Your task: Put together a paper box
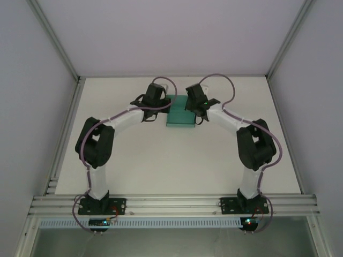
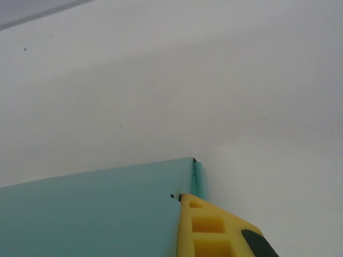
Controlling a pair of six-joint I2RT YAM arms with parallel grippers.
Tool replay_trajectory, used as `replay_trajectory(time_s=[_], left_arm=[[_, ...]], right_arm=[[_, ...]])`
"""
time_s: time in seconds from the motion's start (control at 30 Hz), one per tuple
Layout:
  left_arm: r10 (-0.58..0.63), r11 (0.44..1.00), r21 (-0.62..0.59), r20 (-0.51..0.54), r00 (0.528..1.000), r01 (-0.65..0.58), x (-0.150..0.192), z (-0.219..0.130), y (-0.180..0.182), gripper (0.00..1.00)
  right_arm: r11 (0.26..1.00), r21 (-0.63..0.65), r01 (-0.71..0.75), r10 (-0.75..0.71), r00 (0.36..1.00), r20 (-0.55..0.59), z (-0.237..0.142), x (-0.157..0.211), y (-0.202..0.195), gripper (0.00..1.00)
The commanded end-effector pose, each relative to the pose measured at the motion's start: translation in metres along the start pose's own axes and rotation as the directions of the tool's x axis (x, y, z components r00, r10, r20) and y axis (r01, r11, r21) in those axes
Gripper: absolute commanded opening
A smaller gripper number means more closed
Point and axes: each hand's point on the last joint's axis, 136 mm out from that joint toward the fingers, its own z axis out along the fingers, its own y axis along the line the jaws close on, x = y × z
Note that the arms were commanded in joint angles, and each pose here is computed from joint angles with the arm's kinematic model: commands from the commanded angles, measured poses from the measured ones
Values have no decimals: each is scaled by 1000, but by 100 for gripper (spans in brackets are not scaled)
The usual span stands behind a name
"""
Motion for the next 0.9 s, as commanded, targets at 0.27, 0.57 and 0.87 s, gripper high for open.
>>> replay_trajectory(time_s=[0.27, 0.57, 0.87], left_arm=[[-32, 991, 126, -117, 993, 47, 101, 7, -20, 0], [-29, 990, 136, -100, 995, 43, 100, -27, -23, 11], [6, 1000, 10, -86, 996, -5, 75, -92, -9, 71]], right_arm=[[981, -91, 170, -170, 985, 8, 4, 71, 15, 0], [952, -88, 292, -290, 956, 32, -8, 100, -2, 0], [933, -68, 353, -353, 936, 19, -3, 126, -13, 0]])
